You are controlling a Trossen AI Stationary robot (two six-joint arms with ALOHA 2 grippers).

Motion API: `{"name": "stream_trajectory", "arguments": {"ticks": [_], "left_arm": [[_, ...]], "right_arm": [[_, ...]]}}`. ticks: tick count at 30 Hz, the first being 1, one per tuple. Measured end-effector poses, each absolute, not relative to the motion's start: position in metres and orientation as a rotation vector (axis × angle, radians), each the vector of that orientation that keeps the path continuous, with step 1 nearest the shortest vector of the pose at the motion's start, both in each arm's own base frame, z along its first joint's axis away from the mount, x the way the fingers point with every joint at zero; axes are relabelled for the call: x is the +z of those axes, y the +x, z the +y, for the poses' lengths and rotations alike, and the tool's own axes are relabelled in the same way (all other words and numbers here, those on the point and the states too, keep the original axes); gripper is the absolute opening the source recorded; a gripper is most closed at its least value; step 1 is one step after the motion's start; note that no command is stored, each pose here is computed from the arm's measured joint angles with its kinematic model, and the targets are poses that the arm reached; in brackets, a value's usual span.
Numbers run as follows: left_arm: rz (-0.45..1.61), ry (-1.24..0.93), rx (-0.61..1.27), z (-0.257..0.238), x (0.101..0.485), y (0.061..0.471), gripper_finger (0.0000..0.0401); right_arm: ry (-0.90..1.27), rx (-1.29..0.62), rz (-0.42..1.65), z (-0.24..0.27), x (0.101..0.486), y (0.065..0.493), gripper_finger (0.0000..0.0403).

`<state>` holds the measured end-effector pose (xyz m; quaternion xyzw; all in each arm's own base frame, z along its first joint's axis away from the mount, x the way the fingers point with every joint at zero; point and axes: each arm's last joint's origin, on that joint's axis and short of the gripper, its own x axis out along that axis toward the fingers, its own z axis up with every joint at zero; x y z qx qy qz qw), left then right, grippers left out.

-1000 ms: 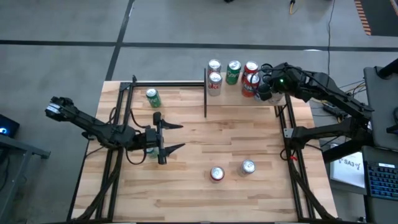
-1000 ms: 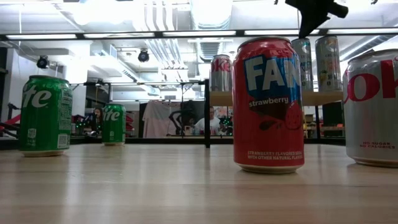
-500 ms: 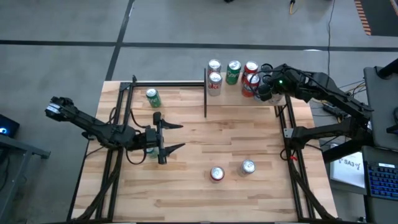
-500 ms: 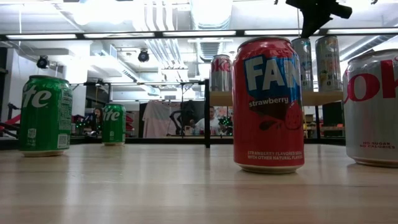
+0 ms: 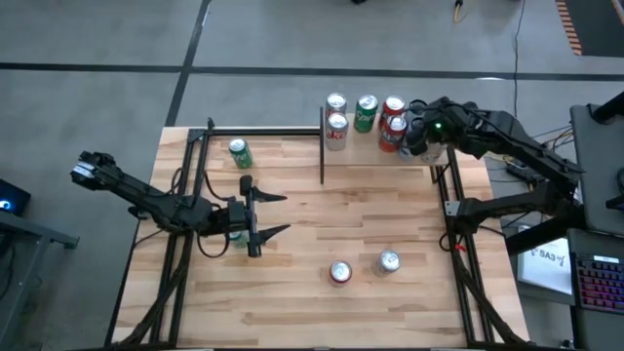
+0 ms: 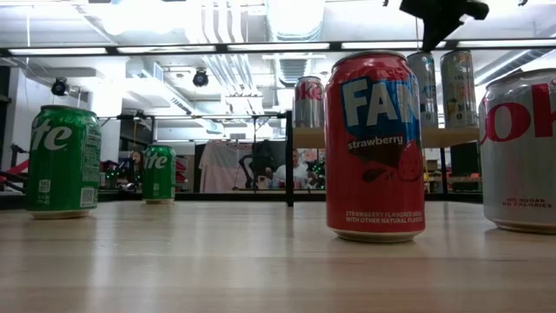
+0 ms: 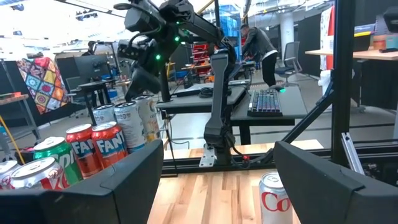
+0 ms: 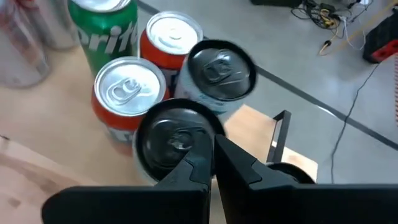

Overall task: Place canned beverage on shelf
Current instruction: Adjust the front right white soda can on the shelf

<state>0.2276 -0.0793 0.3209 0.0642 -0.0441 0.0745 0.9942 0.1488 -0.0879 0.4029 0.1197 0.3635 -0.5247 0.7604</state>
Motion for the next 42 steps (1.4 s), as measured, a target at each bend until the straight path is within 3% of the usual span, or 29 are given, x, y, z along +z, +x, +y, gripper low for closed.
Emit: {"name": "stream_trajectory", "arguments": {"ticks": [11, 42], "left_arm": [[-0.093, 0.125, 0.15, -0.079, 0.321, 0.228, 0.0291], [-0.098, 0.121, 0.151, -0.079, 0.322, 0.227, 0.0291]], "right_arm": [[0.258, -1.157, 0.845, -0.095, 0.396, 0.164, 0.0009], [0.437, -1.097, 0.855, -0.088, 0.404, 0.156, 0.0009]]}}
